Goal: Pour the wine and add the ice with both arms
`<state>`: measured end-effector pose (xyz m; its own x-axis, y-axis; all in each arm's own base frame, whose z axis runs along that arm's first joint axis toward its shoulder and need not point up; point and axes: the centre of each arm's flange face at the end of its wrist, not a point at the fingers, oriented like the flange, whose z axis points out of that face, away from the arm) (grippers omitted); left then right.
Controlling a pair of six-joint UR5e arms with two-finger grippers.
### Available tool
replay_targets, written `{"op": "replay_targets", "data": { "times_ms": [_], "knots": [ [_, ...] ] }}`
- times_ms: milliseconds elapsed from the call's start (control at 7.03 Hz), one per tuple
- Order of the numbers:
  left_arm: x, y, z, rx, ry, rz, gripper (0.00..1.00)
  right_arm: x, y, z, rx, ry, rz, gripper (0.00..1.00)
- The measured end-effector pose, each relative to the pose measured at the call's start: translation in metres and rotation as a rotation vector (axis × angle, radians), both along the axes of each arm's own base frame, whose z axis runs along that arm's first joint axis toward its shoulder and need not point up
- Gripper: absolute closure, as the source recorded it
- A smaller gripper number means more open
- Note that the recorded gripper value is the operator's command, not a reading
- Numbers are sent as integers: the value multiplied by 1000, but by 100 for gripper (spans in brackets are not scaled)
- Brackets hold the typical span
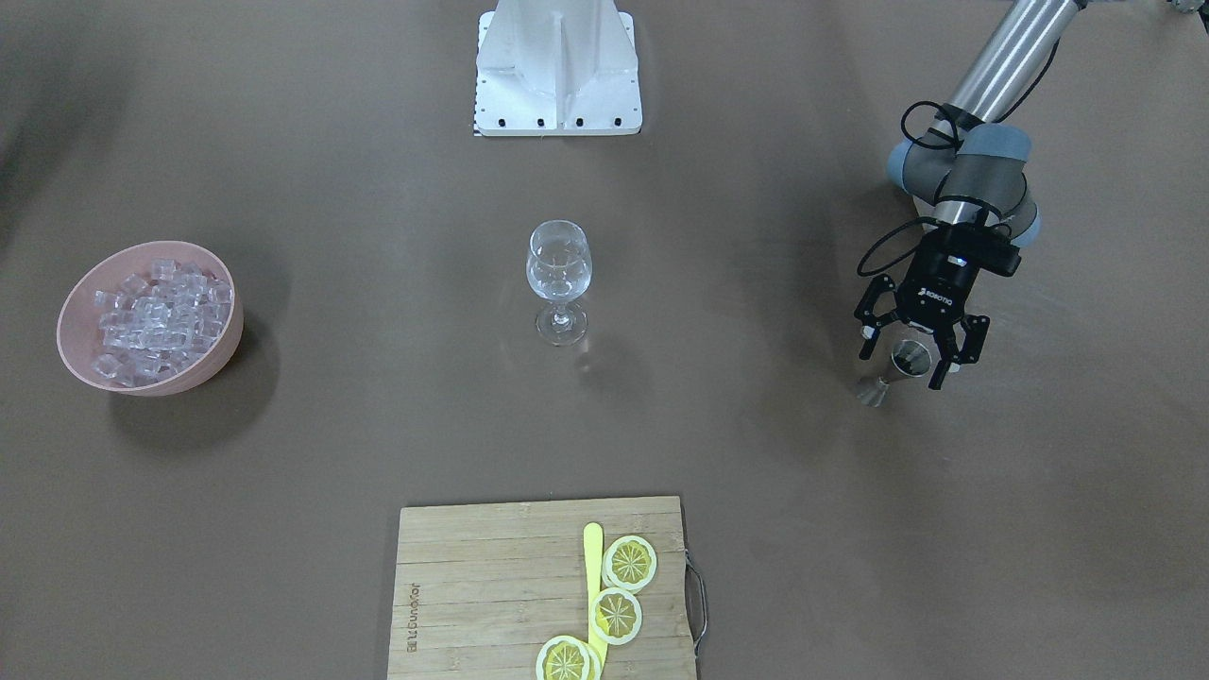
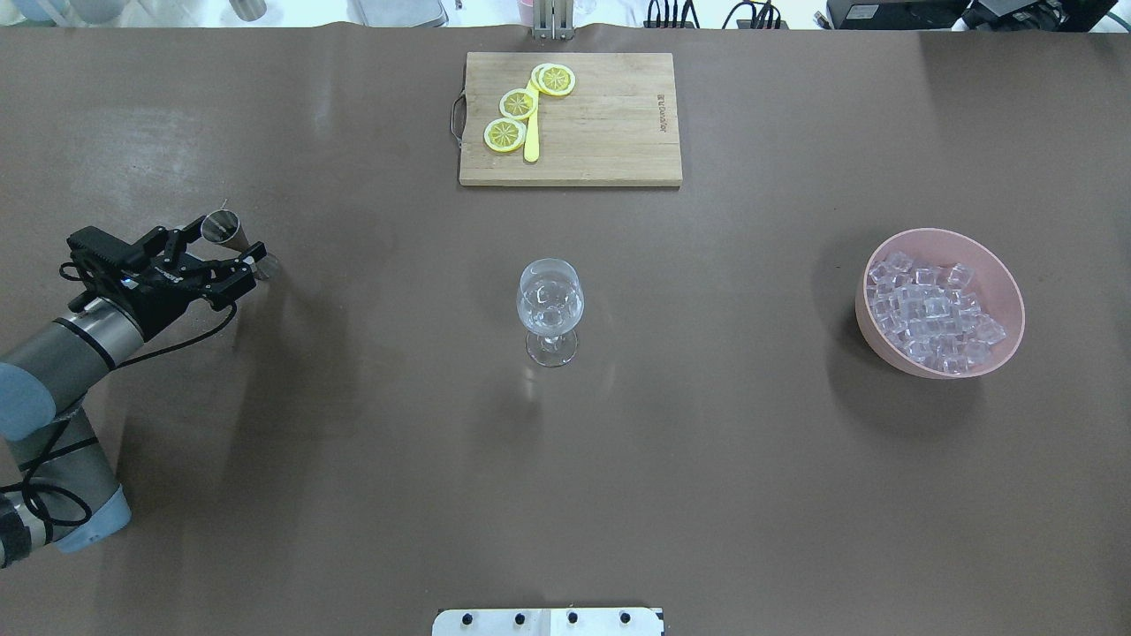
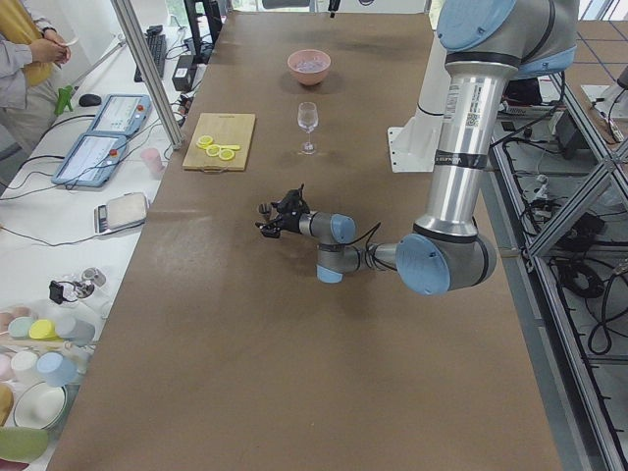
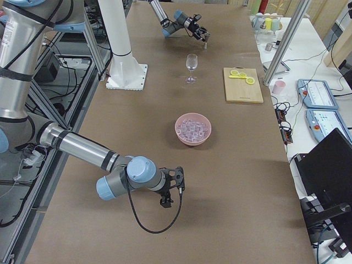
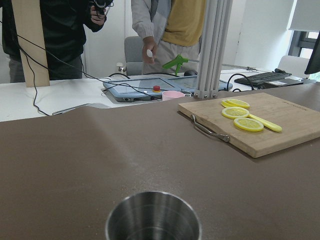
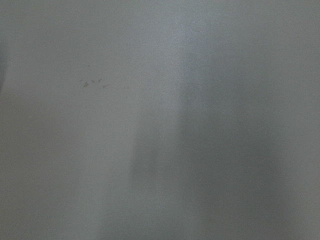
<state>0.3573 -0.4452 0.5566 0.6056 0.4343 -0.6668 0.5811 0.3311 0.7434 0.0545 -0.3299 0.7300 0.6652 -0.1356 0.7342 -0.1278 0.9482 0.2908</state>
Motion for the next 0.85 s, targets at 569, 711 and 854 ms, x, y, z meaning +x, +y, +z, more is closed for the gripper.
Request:
{"op": "replay_targets", "data": {
  "times_ms": [569,711,854],
  "knots": [
    [12,-6,-2,-9,-15,-10,50,0,0,0,-1,1,0,0],
    [12,-6,-1,-11,-17,-7,71,0,0,1,-2,1,0,0],
    [11,-6,0,-12,-17,-4,87,0,0,1,-3,0,1,0]
  ]
}}
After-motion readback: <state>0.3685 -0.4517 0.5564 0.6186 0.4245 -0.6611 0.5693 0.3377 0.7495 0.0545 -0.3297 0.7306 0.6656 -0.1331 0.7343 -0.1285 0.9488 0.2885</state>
